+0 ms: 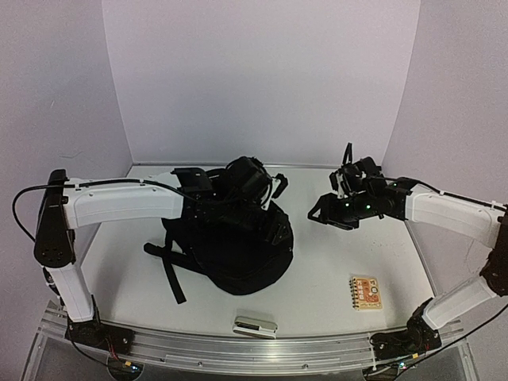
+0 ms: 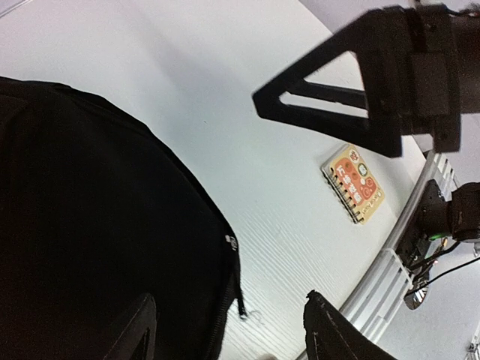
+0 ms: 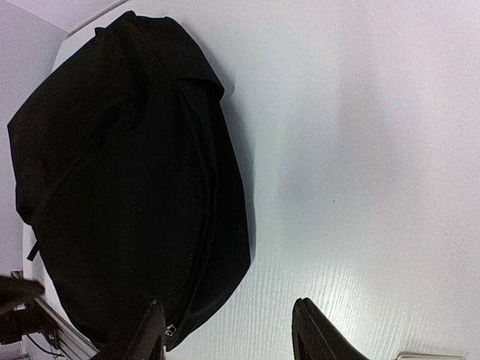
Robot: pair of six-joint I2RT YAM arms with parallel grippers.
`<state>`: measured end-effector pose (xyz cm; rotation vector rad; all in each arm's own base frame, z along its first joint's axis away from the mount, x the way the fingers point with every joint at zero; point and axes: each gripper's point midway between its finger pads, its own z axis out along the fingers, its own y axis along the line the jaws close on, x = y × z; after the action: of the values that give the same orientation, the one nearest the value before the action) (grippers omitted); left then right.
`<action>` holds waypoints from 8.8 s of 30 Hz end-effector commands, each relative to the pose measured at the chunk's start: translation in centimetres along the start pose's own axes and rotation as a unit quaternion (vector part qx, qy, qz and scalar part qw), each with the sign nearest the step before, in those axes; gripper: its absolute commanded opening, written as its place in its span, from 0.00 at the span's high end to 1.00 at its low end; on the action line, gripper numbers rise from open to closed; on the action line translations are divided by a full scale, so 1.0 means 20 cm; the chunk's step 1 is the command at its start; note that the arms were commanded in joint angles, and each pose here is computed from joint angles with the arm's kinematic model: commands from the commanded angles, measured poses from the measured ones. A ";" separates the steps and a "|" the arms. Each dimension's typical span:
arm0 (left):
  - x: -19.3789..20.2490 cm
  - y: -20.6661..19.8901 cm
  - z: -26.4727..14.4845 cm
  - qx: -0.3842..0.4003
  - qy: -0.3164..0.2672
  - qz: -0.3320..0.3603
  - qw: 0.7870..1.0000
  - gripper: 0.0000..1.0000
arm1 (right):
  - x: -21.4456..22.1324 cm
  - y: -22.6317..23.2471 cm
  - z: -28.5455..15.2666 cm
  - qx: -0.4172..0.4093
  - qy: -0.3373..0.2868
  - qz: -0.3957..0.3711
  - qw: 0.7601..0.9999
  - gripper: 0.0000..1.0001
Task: Pack the student bag
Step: Zip the student bag at the center of the board.
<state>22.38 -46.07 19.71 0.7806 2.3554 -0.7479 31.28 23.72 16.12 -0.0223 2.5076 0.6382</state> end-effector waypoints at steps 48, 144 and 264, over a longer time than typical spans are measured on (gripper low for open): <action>0.17 -0.15 0.21 0.062 0.055 -0.029 0.996 1.00 | 0.23 0.13 0.31 -0.145 0.072 0.076 0.984 0.50; -0.26 -0.27 -0.18 0.158 -0.077 0.013 0.984 1.00 | -0.12 0.18 0.17 -0.160 -0.075 0.248 0.953 1.00; -0.45 -0.14 0.08 0.127 -0.111 0.030 0.985 1.00 | -0.47 -0.16 0.29 0.000 -0.131 0.097 0.987 0.51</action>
<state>26.95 -51.42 19.29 0.8410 2.1815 -0.9776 40.79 26.51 14.04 0.1982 2.3533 0.8904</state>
